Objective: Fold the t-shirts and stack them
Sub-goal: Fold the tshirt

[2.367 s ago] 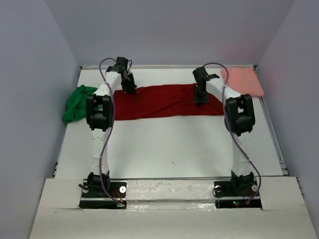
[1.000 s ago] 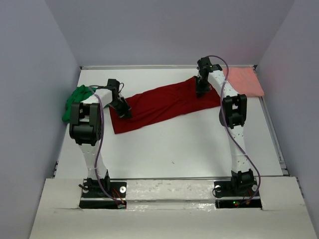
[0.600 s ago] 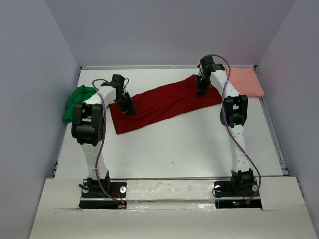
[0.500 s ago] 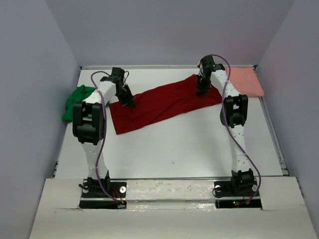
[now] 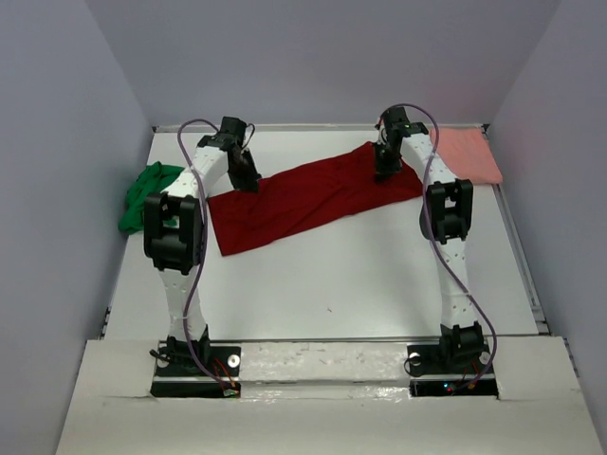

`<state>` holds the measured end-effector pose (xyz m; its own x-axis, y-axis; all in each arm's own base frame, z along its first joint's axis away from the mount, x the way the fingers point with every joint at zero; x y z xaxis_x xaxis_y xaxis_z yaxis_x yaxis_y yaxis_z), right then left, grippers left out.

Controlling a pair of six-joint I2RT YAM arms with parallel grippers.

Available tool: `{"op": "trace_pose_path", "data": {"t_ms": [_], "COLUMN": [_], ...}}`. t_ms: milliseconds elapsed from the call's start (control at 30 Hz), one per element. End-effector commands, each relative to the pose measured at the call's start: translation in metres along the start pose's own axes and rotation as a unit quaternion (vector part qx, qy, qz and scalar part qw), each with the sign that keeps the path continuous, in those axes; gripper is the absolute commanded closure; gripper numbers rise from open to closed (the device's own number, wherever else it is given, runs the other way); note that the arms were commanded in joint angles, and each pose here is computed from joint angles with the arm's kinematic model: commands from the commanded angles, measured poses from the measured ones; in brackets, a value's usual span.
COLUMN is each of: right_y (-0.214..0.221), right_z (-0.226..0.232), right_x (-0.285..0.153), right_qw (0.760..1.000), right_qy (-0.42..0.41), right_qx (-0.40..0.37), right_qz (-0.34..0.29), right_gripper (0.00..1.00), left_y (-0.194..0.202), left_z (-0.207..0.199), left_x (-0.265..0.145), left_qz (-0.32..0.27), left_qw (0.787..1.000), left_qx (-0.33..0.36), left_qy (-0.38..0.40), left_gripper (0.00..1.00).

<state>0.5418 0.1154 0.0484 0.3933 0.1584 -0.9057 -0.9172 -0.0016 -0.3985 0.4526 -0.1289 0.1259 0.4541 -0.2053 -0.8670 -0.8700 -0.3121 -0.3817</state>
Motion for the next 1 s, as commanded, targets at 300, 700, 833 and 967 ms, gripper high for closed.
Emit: {"op": "trace_pose_path", "data": {"t_ms": [300,700,833,967], "right_y": [-0.014,-0.035,-0.037,-0.035], "right_z": [-0.002,0.041,0.061,0.073], "right_x": [-0.01,-0.074,-0.093,-0.108], "right_qw": [0.999,0.993,0.989,0.989], "right_qy": [0.011,0.006,0.009,0.005], "right_qx": [-0.007,-0.051,-0.073,-0.077], "right_qz": [-0.036,-0.107,-0.126,-0.129], "right_gripper": [0.59,0.45,0.41,0.43], "left_y": [0.061,0.105,0.115,0.123], "left_z": [0.006,0.002,-0.004,-0.008], "left_x": [-0.057,-0.037,-0.022,-0.009], "left_qz": [0.0,0.035,0.054,0.064], "left_qw": [0.999,0.998,0.997,0.996], "left_qx": [0.038,0.05,0.061,0.068], "left_qy": [0.002,0.009,0.01,0.009], "left_gripper": [1.0,1.0,1.0,1.0]}}
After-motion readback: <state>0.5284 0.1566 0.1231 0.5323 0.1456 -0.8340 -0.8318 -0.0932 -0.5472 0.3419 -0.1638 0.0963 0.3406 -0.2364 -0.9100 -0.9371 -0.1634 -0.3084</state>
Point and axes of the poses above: each gripper's point midway between its finger pads, its own x axis out along the fingers, its own z axis along the line the jaws close on, y = z × x, the point moved 2 cm from there along -x, back along the fingers, and after that the axes turned 2 degrees about x, right-handed, at the moved point
